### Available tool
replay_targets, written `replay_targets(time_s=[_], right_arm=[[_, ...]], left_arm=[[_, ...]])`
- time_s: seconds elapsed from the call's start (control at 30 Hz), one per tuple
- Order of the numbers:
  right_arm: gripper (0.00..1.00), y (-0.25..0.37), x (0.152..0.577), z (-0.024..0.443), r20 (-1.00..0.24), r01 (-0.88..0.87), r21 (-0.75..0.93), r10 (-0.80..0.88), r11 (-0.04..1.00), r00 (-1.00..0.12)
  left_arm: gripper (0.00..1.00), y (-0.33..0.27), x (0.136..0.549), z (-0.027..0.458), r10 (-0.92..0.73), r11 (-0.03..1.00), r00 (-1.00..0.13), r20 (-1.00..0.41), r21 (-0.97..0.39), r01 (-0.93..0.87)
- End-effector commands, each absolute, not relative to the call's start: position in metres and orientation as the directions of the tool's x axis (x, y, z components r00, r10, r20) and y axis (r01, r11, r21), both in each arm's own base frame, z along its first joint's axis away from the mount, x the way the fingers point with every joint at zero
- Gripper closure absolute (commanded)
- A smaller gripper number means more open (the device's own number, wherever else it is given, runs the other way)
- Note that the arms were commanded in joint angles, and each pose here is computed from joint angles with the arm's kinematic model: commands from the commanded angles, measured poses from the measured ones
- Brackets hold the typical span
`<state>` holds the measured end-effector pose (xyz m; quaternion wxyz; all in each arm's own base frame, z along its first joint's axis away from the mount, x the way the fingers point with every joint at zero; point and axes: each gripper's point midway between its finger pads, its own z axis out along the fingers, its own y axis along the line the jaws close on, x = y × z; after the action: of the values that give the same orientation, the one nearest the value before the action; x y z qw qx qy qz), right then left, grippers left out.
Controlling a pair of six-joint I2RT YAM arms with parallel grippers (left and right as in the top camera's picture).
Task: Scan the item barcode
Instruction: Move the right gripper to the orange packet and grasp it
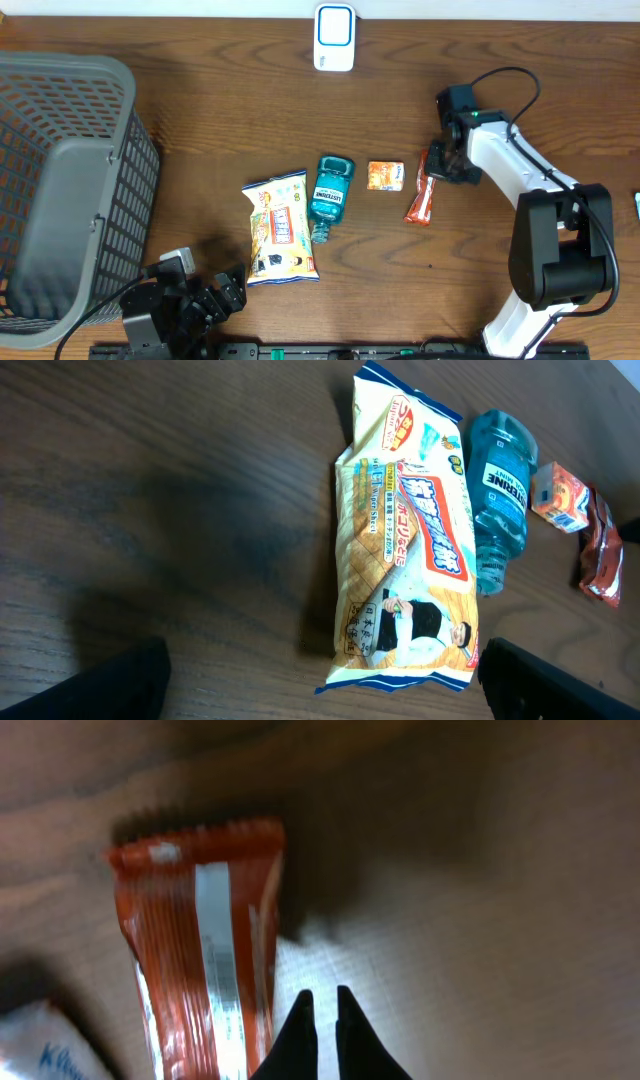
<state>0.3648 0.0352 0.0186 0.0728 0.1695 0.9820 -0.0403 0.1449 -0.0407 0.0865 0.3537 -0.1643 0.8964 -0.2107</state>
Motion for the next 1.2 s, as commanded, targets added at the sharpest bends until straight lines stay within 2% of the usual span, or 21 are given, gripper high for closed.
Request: replay_targets(time_s=[0.0, 0.2, 0.27, 0.33, 0.4, 0.47, 0.53, 0.67, 0.73, 0.9, 1.03, 1.17], right_arm=[[0.98, 0.031, 0.369, 0.009, -0.2, 0.304, -0.065, 0.286, 0.95, -0.937], [0.96, 0.034, 0.378, -0.007, -0.26, 0.301, -0.028, 0.284, 0.953, -0.923], [0.95, 0.042, 0.388, -0.007, -0.284, 0.245, 0.01, 0.238, 0.969, -0.929], [0.93, 0.058, 0.401, -0.003, -0.318, 0.142, 0.082, 0.161, 0.986, -0.934], [0.91, 0.088, 0.413, 0.005, -0.368, -0.034, 0.2, 0.043, 0.979, -0.929], [0.89, 0.115, 0.414, 0.014, -0.404, -0.188, 0.303, -0.052, 0.934, -0.913], [0.88, 0.129, 0.411, 0.02, -0.419, -0.262, 0.362, -0.095, 0.895, -0.903], [0.96, 0.122, 0.417, 0.023, -0.438, -0.267, 0.312, -0.112, 0.912, -0.892], [0.96, 0.126, 0.419, 0.034, -0.443, -0.276, 0.33, -0.109, 0.903, -0.89], [0.89, 0.145, 0.42, 0.065, -0.463, -0.328, 0.401, -0.12, 0.855, -0.878], [0.84, 0.159, 0.41, 0.065, -0.47, -0.408, 0.374, -0.209, 0.833, -0.857], [0.74, 0.173, 0.397, 0.06, -0.452, -0.461, 0.346, -0.285, 0.817, -0.845]], left_arm=[[0.02, -0.043, 0.138, 0.079, -0.435, 0.858, -0.723, -0.538, -0.491, -0.15], [0.02, -0.043, 0.138, 0.079, -0.435, 0.858, -0.723, -0.538, -0.491, -0.15], [0.01, -0.043, 0.138, 0.079, -0.435, 0.858, -0.723, -0.538, -0.491, -0.15], [0.02, -0.043, 0.138, 0.079, -0.435, 0.858, -0.723, -0.538, -0.491, -0.15], [0.01, -0.043, 0.138, 0.079, -0.435, 0.858, -0.723, -0.538, -0.491, -0.15], [0.02, -0.043, 0.138, 0.079, -0.435, 0.858, -0.723, -0.538, -0.491, -0.15], [0.02, -0.043, 0.138, 0.079, -0.435, 0.858, -0.723, -0.538, -0.491, -0.15], [0.02, -0.043, 0.138, 0.079, -0.435, 0.858, -0.723, -0.538, -0.491, -0.15], [0.02, -0.043, 0.138, 0.079, -0.435, 0.858, -0.723, -0.538, -0.491, -0.15], [0.02, -0.043, 0.138, 0.079, -0.435, 0.858, -0.723, -0.538, -0.491, -0.15], [0.02, -0.043, 0.138, 0.079, -0.435, 0.858, -0.723, -0.538, -0.491, -0.15], [0.02, -0.043, 0.138, 0.079, -0.435, 0.858, -0.723, -0.538, -0.491, -0.151]])
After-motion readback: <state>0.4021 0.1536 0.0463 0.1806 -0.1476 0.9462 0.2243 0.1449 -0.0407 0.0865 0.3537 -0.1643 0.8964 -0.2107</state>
